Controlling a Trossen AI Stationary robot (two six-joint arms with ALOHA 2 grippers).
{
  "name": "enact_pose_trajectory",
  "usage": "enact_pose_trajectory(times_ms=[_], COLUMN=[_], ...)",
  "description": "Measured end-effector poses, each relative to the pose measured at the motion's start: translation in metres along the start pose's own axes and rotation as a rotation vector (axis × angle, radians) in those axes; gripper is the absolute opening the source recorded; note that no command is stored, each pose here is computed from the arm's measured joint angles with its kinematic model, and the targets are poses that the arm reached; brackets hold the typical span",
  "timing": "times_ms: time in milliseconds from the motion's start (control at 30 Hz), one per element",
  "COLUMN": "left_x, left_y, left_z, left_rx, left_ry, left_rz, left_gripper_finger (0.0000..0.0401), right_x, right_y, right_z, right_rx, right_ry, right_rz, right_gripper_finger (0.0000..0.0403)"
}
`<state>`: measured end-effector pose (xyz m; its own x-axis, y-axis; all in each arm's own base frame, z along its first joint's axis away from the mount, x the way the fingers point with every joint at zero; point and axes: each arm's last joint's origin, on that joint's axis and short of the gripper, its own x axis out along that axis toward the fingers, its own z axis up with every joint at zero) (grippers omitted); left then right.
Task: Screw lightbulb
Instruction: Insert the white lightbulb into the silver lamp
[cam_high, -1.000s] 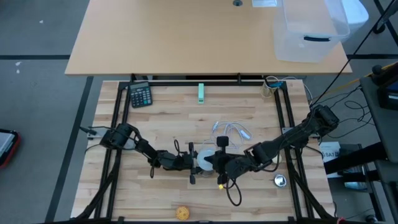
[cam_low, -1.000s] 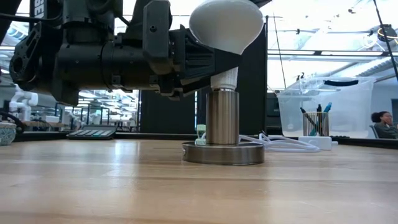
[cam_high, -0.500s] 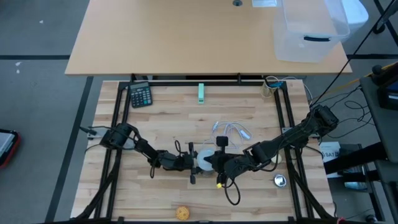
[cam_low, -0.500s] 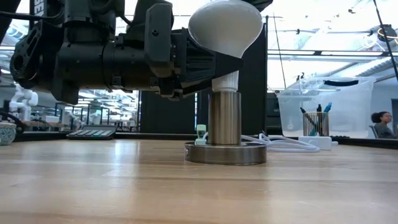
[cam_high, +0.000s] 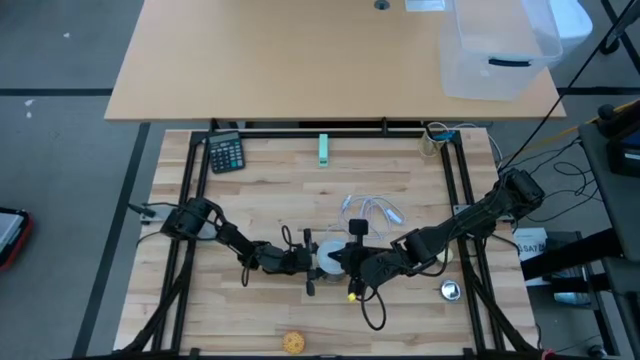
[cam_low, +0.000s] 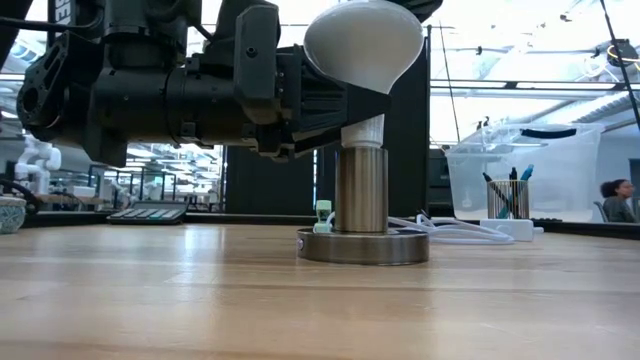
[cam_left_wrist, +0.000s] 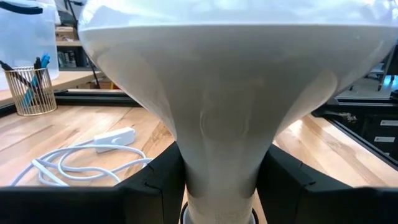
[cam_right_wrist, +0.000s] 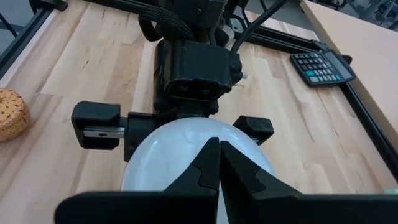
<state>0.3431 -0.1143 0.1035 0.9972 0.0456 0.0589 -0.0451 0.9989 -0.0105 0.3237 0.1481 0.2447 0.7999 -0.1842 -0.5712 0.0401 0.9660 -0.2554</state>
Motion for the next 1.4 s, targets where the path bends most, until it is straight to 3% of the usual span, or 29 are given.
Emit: enact_pose_trajectory(times_ms=[833,1167,1400], left_x=[-0.001,-0.002,-0.007], left_y=[-0.002,-0.003,-0.013], left_z=[0.001,0.001,0.000], left_rx=[0.007,-0.038,-0.035], left_ry=[-0.008,-0.003,0.006], left_rz=[-0.001,-0.015,0.045], left_gripper_finger=[0.0165,0.0268,0.0285], right_x=[-0.003,-0.004,-0.004], right_y=[0.004,0.005,0.005], right_z=[-0.002,-0.002,-0.002], right_rx=[0.049,0.046,0.046], right_ry=[0.014,0.016,0.015], right_rz=[0.004,0.018,0.016], right_gripper_finger=[0.0000,0.0000,0.0000])
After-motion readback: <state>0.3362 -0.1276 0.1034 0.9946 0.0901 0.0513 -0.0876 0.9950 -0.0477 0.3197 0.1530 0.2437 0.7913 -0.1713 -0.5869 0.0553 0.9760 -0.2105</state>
